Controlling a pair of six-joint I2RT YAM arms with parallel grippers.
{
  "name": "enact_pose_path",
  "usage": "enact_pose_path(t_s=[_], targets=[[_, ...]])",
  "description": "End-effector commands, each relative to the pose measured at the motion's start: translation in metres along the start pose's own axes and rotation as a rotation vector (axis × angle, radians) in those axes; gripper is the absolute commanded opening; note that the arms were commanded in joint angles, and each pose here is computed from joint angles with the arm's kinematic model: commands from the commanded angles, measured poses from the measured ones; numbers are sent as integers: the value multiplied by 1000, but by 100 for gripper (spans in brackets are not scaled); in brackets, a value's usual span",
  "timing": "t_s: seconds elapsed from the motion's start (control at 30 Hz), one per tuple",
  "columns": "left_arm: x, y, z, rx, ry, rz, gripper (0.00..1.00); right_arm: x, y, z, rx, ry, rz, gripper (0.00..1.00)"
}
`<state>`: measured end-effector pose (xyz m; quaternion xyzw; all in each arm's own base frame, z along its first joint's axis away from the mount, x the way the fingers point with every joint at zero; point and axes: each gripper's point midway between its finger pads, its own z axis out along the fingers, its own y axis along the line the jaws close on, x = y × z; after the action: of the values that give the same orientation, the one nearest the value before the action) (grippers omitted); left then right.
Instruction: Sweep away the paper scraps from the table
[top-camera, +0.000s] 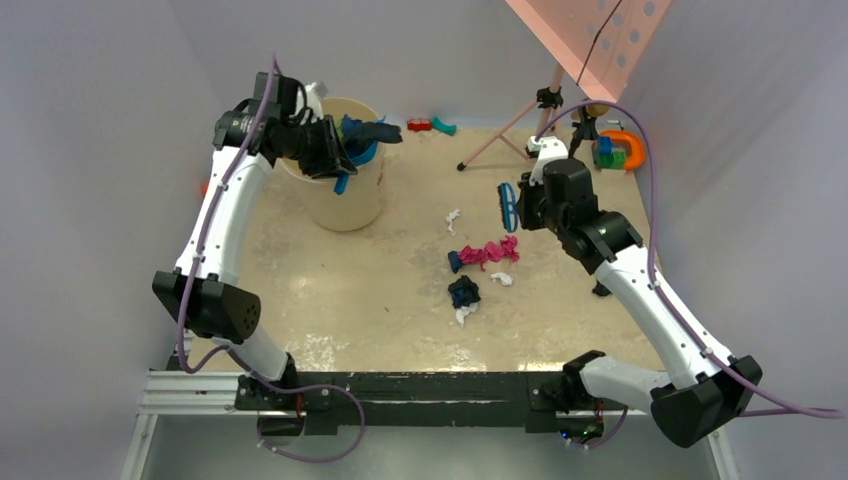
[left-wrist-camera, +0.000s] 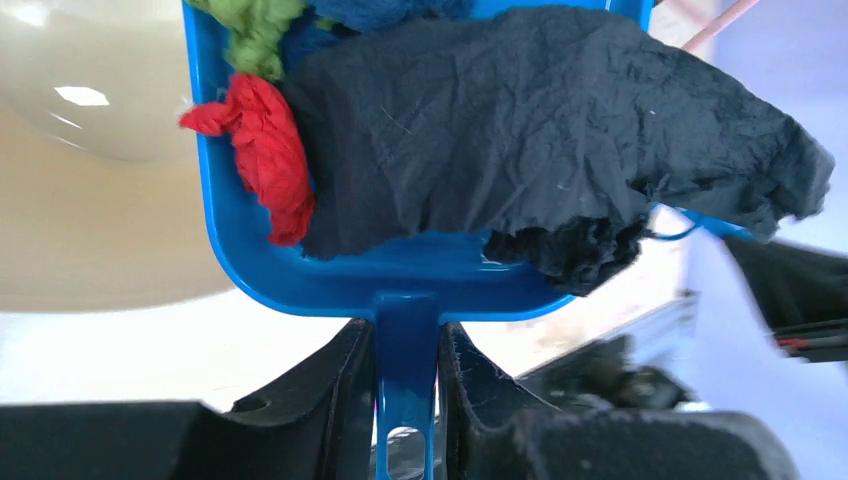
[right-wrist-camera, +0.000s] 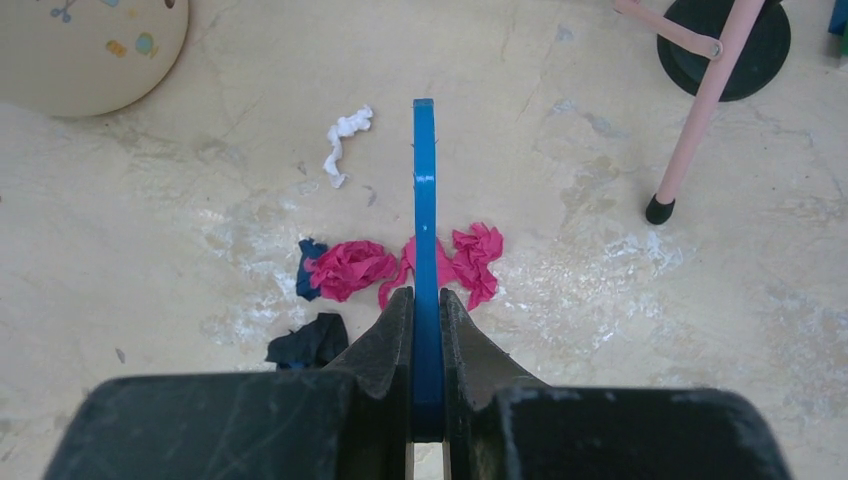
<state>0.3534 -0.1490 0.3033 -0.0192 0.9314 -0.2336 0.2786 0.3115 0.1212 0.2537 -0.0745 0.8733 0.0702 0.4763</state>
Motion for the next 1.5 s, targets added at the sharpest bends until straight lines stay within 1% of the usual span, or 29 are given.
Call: enact_pose_path(t_s=[0.0, 0.1, 0.23, 0.27, 0.37, 0.47, 0.57, 0.63, 0.73, 0.8, 0.87, 0.93, 0.97, 1.03, 1.07, 1.13, 1.3, 1.4, 1.47], targets=[[-24, -27, -15, 337, -54, -228, 0, -16, 7, -9, -42, -70, 38, 0], [-31, -25, -16, 486, -36, -389, 0, -13, 8, -10, -51, -66, 44, 0], [-32, -32, -11, 663, 40, -538, 0, -11, 8, -8, -48, -61, 50, 0], [-38, -38, -14, 720, 23, -533, 0, -11, 9, -8, -52, -61, 52, 0], [-42, -45, -22, 790, 16, -583, 0, -11, 12, -7, -67, -60, 59, 0], [-45, -38, -28, 785, -7, -611, 0, -10, 16, -5, -83, -57, 67, 0], [-43, -39, -35, 790, -17, -607, 0, -9, 20, 1, -95, -47, 86, 0], [-42, -43, -41, 809, -19, -592, 0, -10, 21, 6, -87, -34, 126, 0], [-44, -54, -58, 857, -29, -538, 0, -20, 31, 12, -104, -25, 217, 0], [-45, -64, -75, 896, -65, -446, 0, -25, 45, 19, -151, -15, 305, 0], [-38, -71, -87, 879, -83, -376, 0, -32, 56, 28, -184, -5, 396, 0], [-28, -70, -92, 786, -114, -321, 0, -35, 69, 41, -210, 30, 486, 0], [-11, -69, -92, 701, -94, -318, 0, -37, 76, 48, -228, 51, 519, 0], [9, -70, -94, 567, -129, -212, 0, -38, 91, 63, -275, 103, 569, 0], [19, -72, -94, 519, -141, -164, 0, -36, 98, 72, -292, 133, 595, 0], [40, -76, -93, 479, -138, -90, 0, -33, 107, 90, -302, 175, 648, 0], [87, -63, -74, 391, -115, 20, 0, -15, 106, 133, -207, 228, 796, 0], [118, -57, -61, 320, -100, 167, 0, 3, 96, 151, -124, 252, 820, 0], [137, -52, -51, 298, -76, 206, 0, 21, 82, 160, -45, 290, 831, 0]])
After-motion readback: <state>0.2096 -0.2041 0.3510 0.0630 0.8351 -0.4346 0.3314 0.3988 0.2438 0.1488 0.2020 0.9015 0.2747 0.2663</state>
